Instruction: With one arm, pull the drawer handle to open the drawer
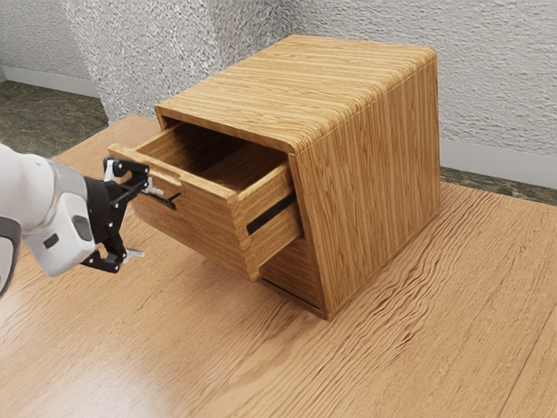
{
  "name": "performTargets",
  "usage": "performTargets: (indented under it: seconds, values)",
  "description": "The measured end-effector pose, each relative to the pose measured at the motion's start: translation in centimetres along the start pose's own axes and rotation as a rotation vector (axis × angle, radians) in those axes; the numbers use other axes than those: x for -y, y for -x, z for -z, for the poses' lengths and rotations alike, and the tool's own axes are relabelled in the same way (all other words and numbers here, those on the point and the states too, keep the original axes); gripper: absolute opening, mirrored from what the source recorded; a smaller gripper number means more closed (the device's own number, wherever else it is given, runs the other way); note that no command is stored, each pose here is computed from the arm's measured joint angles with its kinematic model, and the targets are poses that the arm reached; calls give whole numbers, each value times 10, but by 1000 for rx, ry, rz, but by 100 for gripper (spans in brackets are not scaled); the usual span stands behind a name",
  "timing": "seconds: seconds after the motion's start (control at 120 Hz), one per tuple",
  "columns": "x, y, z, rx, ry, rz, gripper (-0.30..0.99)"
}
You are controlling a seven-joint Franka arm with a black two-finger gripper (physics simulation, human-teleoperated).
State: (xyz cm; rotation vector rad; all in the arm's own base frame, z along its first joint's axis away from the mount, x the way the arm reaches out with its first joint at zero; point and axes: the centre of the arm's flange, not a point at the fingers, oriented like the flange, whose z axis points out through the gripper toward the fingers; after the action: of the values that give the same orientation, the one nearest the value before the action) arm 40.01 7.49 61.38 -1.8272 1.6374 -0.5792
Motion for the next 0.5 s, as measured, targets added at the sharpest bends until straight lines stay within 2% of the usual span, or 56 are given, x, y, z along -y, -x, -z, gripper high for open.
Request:
performTargets:
  seconds: [0.4, 0.5]
  values:
    - [-28, 14, 27, -7, -13, 41, 69]
    - [-27, 16, 50, -7, -54, 45, 69]
